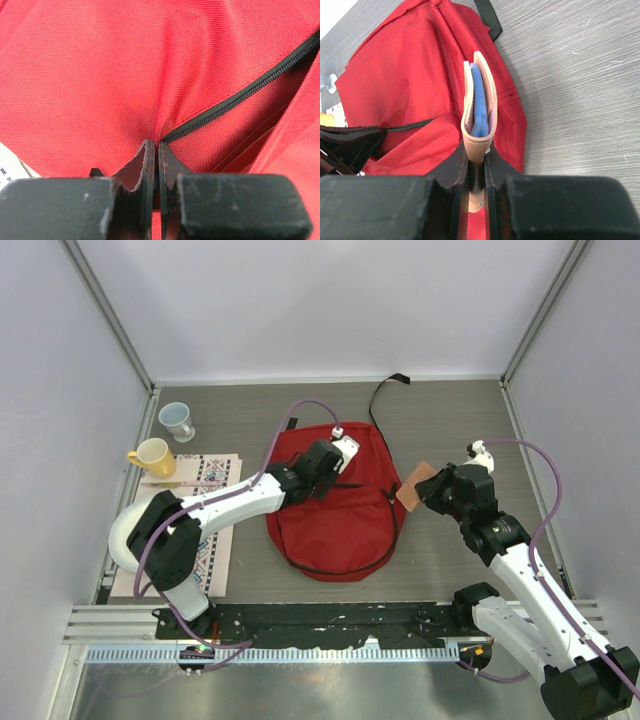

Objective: Pack the student bag
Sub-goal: Place the personal item in the student bag.

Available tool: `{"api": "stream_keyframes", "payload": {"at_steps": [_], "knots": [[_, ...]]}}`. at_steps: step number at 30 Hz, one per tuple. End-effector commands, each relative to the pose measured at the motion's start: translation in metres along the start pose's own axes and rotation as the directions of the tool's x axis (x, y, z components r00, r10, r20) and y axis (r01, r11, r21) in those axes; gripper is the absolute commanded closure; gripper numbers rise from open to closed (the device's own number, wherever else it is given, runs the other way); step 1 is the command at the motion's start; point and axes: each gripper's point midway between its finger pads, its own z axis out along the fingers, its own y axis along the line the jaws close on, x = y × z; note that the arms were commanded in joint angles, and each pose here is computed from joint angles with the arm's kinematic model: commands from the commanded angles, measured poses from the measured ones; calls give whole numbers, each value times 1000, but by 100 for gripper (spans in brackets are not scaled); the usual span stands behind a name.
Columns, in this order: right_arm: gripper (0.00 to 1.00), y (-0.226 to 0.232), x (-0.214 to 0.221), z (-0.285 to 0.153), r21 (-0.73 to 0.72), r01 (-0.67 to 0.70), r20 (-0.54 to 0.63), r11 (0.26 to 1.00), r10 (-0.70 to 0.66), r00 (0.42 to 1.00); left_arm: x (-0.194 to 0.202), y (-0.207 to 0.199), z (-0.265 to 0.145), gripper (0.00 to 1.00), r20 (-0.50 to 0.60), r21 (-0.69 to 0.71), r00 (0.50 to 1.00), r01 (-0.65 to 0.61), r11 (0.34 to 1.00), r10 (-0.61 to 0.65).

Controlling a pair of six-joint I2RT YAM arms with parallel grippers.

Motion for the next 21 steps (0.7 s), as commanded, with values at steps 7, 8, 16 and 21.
{"api": "stream_keyframes", "payload": {"at_steps": [7,8,16,21], "knots": [[98,60,-12,-12,-260,-42,-25,965,36,999,-68,-18,-42,93,108,177,977,163,971,-184],[99,72,-11,-16,-316,-46,-42,948,35,999,-69,-21,-43,94,100,190,976,172,967,-193],[99,115,14,-32,-528,-217,-243,821,98,965,-88,-22,-51,96,97,199,954,261,945,-284],[99,115,42,-28,-551,-341,-379,762,136,915,-96,-26,-55,96,86,222,928,336,915,-361]]}}
